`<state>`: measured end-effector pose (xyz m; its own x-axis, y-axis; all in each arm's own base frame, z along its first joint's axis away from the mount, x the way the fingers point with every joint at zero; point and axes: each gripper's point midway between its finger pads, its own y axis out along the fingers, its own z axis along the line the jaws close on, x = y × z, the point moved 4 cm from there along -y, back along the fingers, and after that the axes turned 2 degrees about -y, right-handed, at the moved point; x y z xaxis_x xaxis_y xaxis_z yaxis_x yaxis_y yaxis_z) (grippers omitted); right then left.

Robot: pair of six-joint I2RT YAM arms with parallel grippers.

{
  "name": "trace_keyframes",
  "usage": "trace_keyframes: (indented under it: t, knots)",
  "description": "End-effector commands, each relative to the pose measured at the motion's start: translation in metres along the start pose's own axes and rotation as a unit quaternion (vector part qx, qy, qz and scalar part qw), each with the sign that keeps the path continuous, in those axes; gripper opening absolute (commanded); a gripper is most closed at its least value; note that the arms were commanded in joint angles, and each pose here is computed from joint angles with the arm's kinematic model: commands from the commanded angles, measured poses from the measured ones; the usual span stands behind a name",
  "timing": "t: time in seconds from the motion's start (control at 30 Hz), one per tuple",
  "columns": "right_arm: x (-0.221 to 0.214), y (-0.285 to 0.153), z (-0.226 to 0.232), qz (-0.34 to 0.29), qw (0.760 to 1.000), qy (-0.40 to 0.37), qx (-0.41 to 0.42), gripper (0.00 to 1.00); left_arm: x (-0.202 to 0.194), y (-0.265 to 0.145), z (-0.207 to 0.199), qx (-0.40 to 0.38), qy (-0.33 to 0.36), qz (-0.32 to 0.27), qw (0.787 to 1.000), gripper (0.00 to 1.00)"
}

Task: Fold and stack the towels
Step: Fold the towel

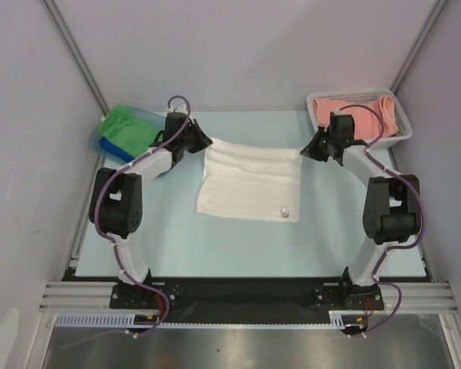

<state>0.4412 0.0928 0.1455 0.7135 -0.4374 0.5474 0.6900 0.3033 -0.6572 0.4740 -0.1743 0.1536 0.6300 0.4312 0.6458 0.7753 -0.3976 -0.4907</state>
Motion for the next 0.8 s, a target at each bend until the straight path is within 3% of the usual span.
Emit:
trace_keyframes:
  t: [0.0,0.37,0.63,0.77]
  knots:
    - [0.005,-0.009,0.011,-0.015,0.999,0.002,0.034,0.0,0.008,-0.016,-0.006,-0.017,0.012,-0.015,1.0,0.0]
    - [0.011,-0.034,0.022,-0.039,0.998,-0.009,0.047,0.01,0.004,-0.035,-0.004,-0.013,0.009,-0.029,0.999,0.0]
    - [0.022,0.006,0.017,-0.037,0.998,-0.008,0.052,0.01,0.008,0.006,-0.001,-0.025,0.006,-0.027,0.999,0.01]
    - [0.03,0.028,0.015,-0.048,0.997,-0.013,0.058,0.04,0.02,0.025,-0.005,-0.036,0.003,-0.036,0.999,0.07]
